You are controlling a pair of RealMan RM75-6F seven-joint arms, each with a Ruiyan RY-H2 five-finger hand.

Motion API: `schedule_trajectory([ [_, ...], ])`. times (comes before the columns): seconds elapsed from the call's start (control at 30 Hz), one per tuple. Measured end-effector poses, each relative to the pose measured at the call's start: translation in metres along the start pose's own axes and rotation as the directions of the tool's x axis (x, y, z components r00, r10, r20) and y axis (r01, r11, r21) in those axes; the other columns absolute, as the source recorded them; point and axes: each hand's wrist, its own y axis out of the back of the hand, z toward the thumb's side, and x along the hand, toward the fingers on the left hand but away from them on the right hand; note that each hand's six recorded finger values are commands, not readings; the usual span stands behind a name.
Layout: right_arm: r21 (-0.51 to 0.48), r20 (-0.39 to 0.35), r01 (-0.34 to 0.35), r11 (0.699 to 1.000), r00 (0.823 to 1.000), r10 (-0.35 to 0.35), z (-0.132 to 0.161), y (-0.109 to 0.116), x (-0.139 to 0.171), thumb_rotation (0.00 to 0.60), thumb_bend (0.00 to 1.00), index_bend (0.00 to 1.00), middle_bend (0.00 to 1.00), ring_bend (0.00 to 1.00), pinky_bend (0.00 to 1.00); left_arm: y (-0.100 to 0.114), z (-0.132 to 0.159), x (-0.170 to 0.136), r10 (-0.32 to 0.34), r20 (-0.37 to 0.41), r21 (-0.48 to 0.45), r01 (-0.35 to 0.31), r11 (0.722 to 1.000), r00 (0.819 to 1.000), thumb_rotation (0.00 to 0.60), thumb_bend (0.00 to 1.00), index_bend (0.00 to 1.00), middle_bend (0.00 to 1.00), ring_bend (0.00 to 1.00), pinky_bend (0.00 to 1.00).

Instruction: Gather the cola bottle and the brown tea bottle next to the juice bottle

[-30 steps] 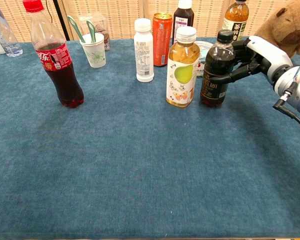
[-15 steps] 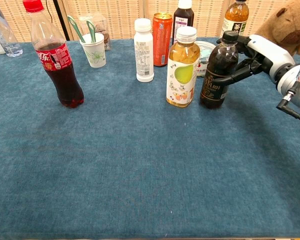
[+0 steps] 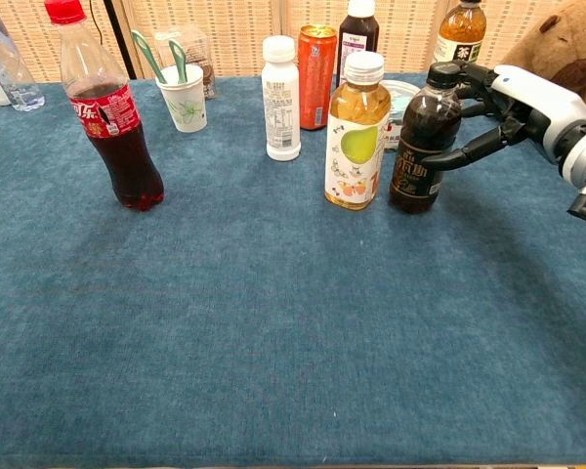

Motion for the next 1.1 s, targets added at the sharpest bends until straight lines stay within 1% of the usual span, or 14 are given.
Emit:
schedule_trajectory([
  [0.1, 0.001, -0.003, -0.002, 1.000, 1.000, 0.002, 0.004, 0.004, 0.005, 0.600, 0.00, 0.00, 0.00, 0.00, 0.01, 0.001, 0.000, 0.000, -0.005, 0.006, -0.014, 0.005, 1.000, 1.000, 0.600, 0.00, 0.00, 0.00, 0.00, 0.00],
  [0.23, 0.021, -0.012, 0.004, 1.000, 1.000, -0.004, 0.011, 0.016, 0.015, 0.600, 0.00, 0.00, 0.00, 0.00, 0.00, 0.003, -0.003, 0.001, -0.012, 0.011, -0.047, 0.013, 0.999, 1.000, 0.600, 0.00, 0.00, 0.00, 0.00, 0.00],
  [0.37, 0.065, -0.031, 0.015, 0.998, 0.999, -0.013, 0.021, 0.037, 0.032, 0.600, 0.00, 0.00, 0.00, 0.00, 0.00, 0.007, -0.010, 0.008, -0.017, 0.001, -0.094, 0.017, 0.995, 1.000, 0.600, 0.00, 0.00, 0.00, 0.00, 0.00],
  [0.43, 0.090, -0.039, 0.018, 0.996, 0.999, -0.015, 0.024, 0.048, 0.043, 0.600, 0.00, 0.00, 0.00, 0.00, 0.00, 0.007, -0.013, 0.014, -0.027, 0.004, -0.132, 0.027, 0.991, 1.000, 0.600, 0.00, 0.00, 0.00, 0.00, 0.00],
  [0.63, 0.194, -0.039, 0.032, 0.980, 0.999, -0.025, 0.025, 0.092, 0.096, 0.600, 0.00, 0.00, 0.00, 0.00, 0.00, 0.004, -0.020, 0.036, -0.052, 0.052, -0.263, 0.064, 0.963, 0.997, 0.600, 0.00, 0.00, 0.00, 0.00, 0.00],
  [0.77, 0.258, -0.036, 0.059, 0.964, 0.998, -0.051, 0.018, 0.114, 0.134, 0.600, 0.00, 0.00, 0.00, 0.00, 0.00, -0.001, -0.021, 0.051, -0.053, 0.094, -0.290, 0.079, 0.954, 0.994, 0.600, 0.00, 0.00, 0.00, 0.00, 0.00],
  [0.83, 0.288, -0.030, 0.061, 0.956, 0.998, -0.055, 0.013, 0.120, 0.149, 0.600, 0.00, 0.00, 0.00, 0.00, 0.00, -0.006, -0.017, 0.058, -0.049, 0.120, -0.309, 0.084, 0.947, 0.992, 0.600, 0.00, 0.00, 0.00, 0.00, 0.00],
  [0.97, 0.355, -0.008, 0.071, 0.932, 0.997, -0.073, 0.002, 0.129, 0.176, 0.600, 0.00, 0.00, 0.00, 0.00, 0.00, -0.016, -0.003, 0.073, -0.046, 0.182, -0.376, 0.112, 0.920, 0.982, 0.600, 0.00, 0.00, 0.00, 0.00, 0.00],
  [1.07, 0.383, 0.006, 0.089, 0.920, 0.995, -0.099, -0.005, 0.134, 0.191, 0.600, 0.00, 0.00, 0.00, 0.00, 0.00, -0.025, 0.007, 0.085, -0.042, 0.226, -0.441, 0.141, 0.886, 0.973, 0.600, 0.00, 0.00, 0.00, 0.00, 0.00],
  [1.1, 0.390, 0.008, 0.096, 0.916, 0.994, -0.108, -0.006, 0.136, 0.195, 0.600, 0.00, 0.00, 0.00, 0.00, 0.00, -0.029, 0.012, 0.091, -0.040, 0.243, -0.472, 0.154, 0.868, 0.969, 0.600, 0.00, 0.00, 0.00, 0.00, 0.00],
])
